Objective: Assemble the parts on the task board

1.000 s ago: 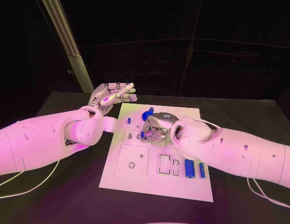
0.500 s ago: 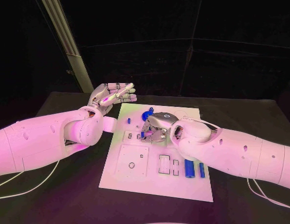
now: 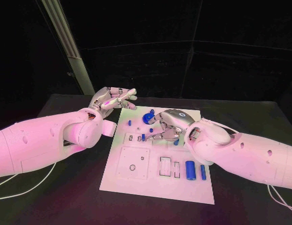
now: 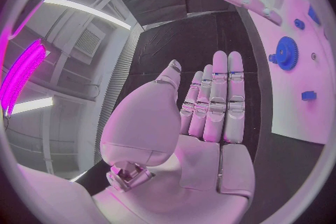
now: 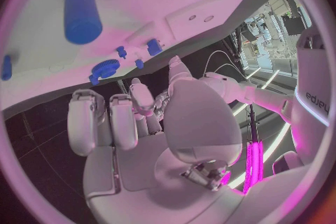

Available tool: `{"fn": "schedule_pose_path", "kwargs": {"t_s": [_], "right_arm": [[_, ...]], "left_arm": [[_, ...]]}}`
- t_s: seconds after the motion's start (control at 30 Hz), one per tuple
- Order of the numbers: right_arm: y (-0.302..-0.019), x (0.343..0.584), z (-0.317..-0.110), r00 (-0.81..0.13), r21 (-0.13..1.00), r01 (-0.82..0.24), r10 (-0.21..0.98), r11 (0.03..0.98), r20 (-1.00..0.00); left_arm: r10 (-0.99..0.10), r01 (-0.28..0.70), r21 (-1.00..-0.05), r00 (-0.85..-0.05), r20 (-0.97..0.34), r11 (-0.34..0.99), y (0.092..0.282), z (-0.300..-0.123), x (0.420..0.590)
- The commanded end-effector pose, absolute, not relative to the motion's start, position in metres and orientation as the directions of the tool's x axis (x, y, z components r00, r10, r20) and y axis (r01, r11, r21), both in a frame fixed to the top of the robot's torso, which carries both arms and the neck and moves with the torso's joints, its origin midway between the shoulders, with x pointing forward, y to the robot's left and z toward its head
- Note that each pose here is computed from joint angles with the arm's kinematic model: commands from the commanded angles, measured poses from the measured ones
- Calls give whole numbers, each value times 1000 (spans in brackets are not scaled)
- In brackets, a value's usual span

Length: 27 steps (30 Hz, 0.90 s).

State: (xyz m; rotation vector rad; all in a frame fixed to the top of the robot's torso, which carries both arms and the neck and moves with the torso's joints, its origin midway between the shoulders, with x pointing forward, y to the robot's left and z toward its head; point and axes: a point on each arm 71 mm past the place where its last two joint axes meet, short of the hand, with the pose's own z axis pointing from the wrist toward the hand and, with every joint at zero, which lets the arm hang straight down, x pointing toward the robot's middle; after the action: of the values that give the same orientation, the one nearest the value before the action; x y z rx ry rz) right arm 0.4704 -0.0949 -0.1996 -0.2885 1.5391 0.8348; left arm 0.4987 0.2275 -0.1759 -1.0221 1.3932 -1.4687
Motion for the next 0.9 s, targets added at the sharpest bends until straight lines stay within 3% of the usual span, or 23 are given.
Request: {"fn": "schedule_pose_path", "kwargs": {"t_s": [0.03,0.23,0.47,0.63,0.9], "right_arm": [[-102,466,-182,-226,486,-666,467,566,-855],[-144,469,-161,-353,668,-552,586,499,-729],[-201,477,-143,-342,758,-432,689,488,-639],[-222,481,-140,-319,768,-394,709,504,-629],[-229,484,-141,-317,775,-365,713,517,-625]], "left_arm": [[-883,-5,-984,-442,-159,180,220,-183,496],[-725,-53,-873,-583,-367,485,218,-190,495],[-512,-68,-627,-647,-565,776,215,-188,503],[-424,-68,-506,-648,-632,860,208,-183,511],[-319,-67,-370,-661,-679,927,188,-184,521]]}}
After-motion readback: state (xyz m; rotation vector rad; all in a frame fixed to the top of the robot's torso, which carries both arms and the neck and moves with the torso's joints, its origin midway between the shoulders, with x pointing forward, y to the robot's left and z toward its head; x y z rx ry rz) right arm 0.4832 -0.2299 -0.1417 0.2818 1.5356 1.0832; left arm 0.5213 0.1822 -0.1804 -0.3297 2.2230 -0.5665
